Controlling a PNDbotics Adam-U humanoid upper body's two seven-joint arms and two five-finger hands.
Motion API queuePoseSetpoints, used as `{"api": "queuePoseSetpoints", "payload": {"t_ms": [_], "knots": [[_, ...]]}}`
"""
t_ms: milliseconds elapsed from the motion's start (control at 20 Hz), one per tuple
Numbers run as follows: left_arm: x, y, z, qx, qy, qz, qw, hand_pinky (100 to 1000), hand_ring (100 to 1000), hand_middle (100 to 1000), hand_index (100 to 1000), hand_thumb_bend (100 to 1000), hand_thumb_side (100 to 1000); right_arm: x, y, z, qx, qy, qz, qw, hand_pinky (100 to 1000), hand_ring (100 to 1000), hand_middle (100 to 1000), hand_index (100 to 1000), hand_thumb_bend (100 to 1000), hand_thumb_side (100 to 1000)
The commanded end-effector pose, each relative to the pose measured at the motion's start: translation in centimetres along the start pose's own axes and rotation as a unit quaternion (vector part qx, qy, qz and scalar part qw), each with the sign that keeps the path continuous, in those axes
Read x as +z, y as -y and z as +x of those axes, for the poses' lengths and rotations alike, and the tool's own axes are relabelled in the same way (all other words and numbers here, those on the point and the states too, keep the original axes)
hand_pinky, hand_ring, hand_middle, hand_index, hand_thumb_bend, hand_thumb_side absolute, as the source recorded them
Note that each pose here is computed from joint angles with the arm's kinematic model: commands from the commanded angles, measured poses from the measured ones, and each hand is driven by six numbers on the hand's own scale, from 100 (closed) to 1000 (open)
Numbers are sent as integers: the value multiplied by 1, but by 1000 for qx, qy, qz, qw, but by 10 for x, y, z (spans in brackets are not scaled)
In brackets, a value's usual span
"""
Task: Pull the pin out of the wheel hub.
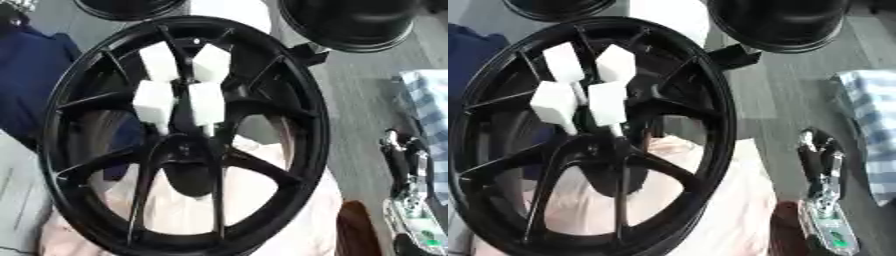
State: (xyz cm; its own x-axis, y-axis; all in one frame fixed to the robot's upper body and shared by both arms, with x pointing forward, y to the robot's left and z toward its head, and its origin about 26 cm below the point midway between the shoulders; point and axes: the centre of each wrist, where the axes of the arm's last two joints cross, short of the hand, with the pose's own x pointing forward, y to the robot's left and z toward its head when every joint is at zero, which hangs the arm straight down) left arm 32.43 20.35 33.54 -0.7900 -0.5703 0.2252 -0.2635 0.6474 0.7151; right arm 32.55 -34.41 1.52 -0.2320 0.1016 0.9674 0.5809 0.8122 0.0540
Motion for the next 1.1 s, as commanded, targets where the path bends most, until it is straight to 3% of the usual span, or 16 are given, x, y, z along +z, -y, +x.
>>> {"api": "queuePoseSetpoints", "payload": {"t_ms": [50, 200, 450, 500, 800, 1100], "knots": [[-4, -16, 27, -53, 32, -55, 997, 666, 639, 626, 815, 185, 576, -9, 4, 14, 8, 27, 4, 1000, 716, 668, 577, 686, 120, 448], [-9, -18, 50, -65, 49, -108, 991, 675, 646, 645, 827, 197, 611, -10, 3, 17, 9, 31, 8, 999, 716, 668, 577, 687, 120, 449], [-27, -1, 73, -39, 50, -185, 981, 675, 646, 645, 827, 197, 611, -10, 6, 16, 11, 29, -1, 1000, 716, 668, 577, 687, 120, 449], [-30, 0, 79, -34, 55, -197, 978, 717, 689, 735, 863, 254, 674, -10, 6, 17, 11, 31, 0, 999, 717, 669, 577, 686, 119, 450], [-39, 18, 120, -27, 90, -295, 951, 712, 686, 750, 876, 294, 639, -11, 6, 19, 11, 35, -1, 999, 717, 670, 577, 686, 118, 451], [-40, 21, 124, -26, 71, -355, 932, 731, 694, 746, 878, 390, 685, -10, 6, 19, 10, 35, -1, 999, 717, 670, 577, 686, 119, 451]]}}
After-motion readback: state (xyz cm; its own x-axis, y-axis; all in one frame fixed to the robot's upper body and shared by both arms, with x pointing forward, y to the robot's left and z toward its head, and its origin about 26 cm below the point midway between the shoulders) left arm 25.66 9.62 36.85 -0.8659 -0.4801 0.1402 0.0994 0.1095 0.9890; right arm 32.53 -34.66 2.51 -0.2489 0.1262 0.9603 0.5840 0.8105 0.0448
